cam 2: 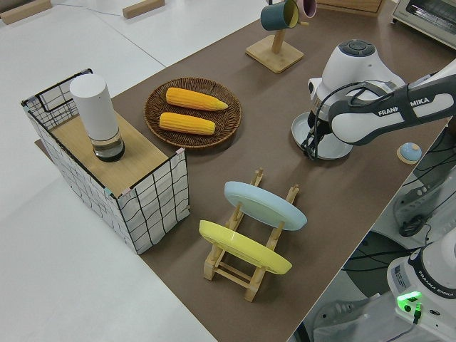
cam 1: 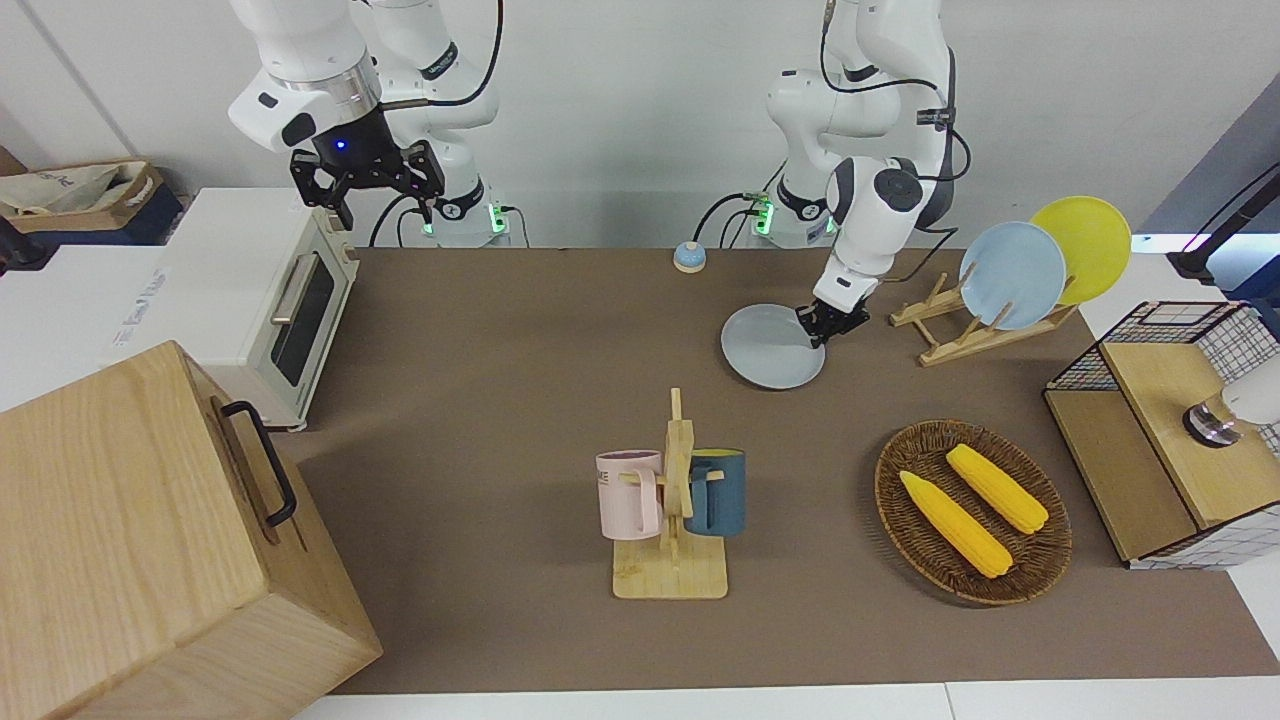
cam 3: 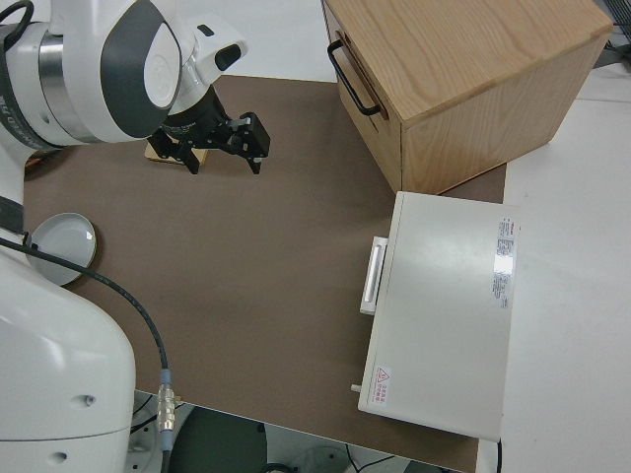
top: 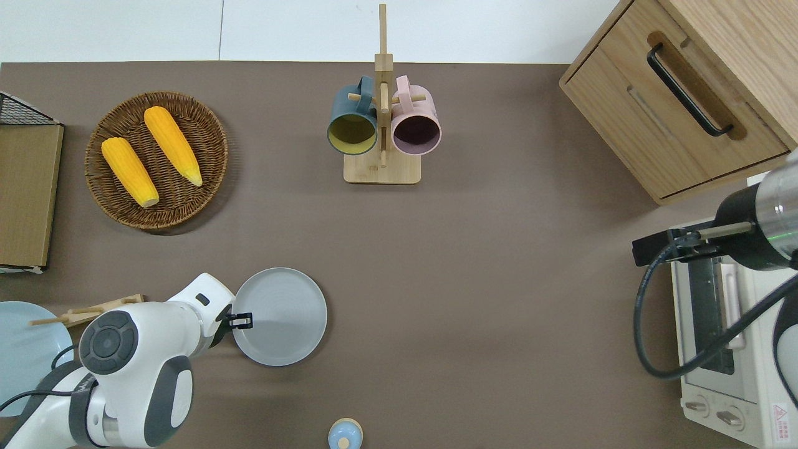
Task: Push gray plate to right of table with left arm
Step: 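Push the gray plate with the left gripper toward the right arm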
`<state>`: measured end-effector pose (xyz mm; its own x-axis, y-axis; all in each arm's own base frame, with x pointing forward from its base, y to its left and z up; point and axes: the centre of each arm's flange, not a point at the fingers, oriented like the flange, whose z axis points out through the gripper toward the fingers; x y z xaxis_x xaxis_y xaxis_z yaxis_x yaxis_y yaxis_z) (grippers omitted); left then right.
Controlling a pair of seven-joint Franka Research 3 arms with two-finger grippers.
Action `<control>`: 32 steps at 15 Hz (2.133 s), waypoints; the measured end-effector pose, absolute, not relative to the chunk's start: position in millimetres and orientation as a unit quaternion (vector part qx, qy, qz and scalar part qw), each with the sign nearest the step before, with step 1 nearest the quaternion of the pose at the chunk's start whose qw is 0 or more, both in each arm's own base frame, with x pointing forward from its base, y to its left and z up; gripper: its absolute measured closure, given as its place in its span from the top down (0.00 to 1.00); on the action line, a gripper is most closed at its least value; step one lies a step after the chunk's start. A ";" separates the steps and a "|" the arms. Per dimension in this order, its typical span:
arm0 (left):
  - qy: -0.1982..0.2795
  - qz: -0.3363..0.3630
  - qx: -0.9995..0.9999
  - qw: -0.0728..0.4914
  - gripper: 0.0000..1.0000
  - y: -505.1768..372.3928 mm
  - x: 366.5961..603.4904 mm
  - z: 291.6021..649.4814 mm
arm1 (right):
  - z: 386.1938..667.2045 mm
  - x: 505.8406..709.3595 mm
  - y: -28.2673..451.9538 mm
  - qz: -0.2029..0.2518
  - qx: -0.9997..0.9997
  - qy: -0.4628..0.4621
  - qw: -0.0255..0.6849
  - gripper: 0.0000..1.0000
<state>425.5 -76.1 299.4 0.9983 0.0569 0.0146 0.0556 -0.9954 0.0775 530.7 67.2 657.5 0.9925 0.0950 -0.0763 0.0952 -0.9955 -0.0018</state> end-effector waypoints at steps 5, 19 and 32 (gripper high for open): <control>0.040 0.006 0.997 0.068 0.04 -139.0 427.9 300.8 | 657.5 530.7 67.2 -0.038 0.998 0.048 0.001 0.99; 0.094 0.001 0.990 0.106 0.04 -393.9 441.5 297.2 | 657.5 530.7 67.2 -0.038 0.998 0.048 0.001 0.99; 0.125 -0.005 0.982 0.141 0.04 -502.8 429.9 295.0 | 657.5 530.7 67.2 -0.038 0.998 0.048 0.001 0.99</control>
<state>429.9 -502.8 295.0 0.9686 0.2447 -0.0447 0.2474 -0.9286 0.2766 530.7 67.2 657.5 0.9925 0.0951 -0.0763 0.0952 -0.9955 -0.0018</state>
